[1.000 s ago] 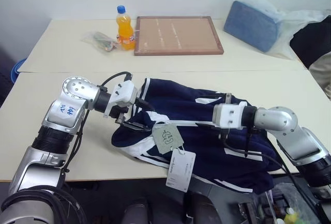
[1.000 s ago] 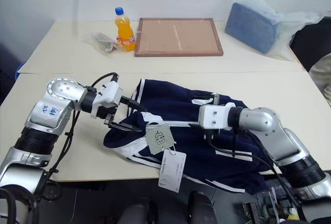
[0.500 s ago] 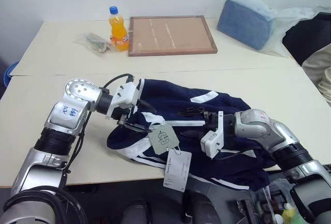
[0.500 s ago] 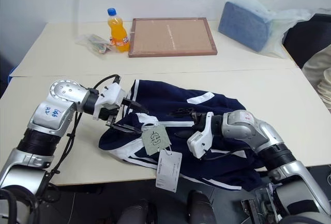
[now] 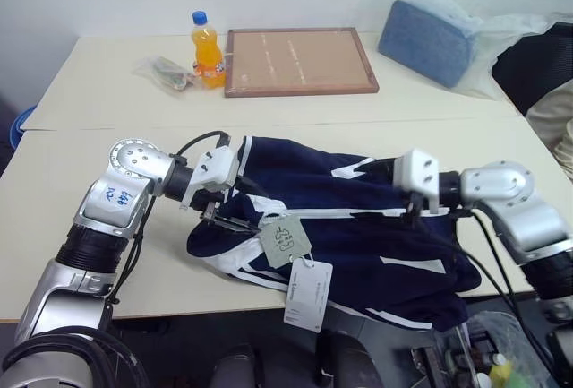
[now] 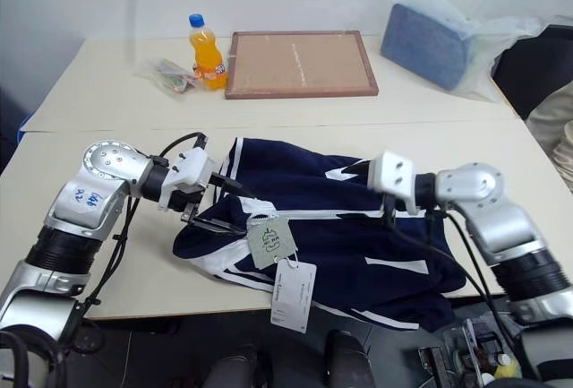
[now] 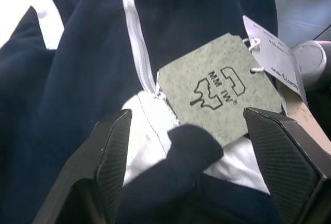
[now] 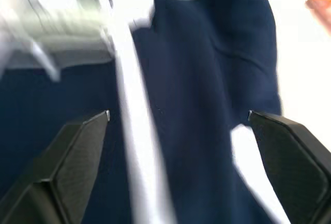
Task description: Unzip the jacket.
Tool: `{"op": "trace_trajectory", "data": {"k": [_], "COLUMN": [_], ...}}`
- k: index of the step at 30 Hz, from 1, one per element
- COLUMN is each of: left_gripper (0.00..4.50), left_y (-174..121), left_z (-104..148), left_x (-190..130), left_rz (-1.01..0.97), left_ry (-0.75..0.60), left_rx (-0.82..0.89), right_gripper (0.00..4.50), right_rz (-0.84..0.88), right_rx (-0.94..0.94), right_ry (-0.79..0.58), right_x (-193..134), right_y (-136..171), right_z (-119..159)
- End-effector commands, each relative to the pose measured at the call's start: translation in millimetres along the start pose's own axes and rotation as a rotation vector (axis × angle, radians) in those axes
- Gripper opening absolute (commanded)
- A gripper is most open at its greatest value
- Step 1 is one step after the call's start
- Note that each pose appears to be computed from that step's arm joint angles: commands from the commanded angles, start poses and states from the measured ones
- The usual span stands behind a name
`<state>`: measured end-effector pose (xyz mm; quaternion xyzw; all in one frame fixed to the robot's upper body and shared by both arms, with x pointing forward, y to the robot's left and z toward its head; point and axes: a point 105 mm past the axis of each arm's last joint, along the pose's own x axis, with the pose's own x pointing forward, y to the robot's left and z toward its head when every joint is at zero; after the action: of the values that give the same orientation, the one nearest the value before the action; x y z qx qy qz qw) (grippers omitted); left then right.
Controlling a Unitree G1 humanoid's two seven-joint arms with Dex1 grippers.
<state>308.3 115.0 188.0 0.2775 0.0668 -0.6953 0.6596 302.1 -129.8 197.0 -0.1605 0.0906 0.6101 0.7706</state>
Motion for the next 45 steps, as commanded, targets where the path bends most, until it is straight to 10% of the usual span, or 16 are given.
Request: {"op": "trace_trajectory", "data": {"k": [1, 22, 37, 45], "left_gripper": [3.62, 3.62, 3.64, 3.64], "left_y": [6.4, 3.8, 6.4, 12.1], "left_z": [9.2, 2.1, 5.6, -16.8], "left_x": [1.3, 12.1, 26.3, 48.7], "left_rz": [0.014, -0.010, -0.027, -0.042], "left_ry": [-0.011, 0.021, 0.000, 0.056], "left_rx": [0.057, 0.110, 0.125, 0.153], "right_gripper": [4.50, 4.50, 0.03, 0.03], "right_rz": [0.161, 0.148, 0.088, 0.059], "right_rx": [0.350, 0.791, 0.836, 0.748], "right_ry": [-0.007, 0.090, 0.071, 0.107], "right_x": [13.8, 60.8, 84.4, 57.6], "right_y": [28.3, 31.5, 31.2, 41.3], "right_z": [13.9, -13.2, -19.5, -20.2]}}
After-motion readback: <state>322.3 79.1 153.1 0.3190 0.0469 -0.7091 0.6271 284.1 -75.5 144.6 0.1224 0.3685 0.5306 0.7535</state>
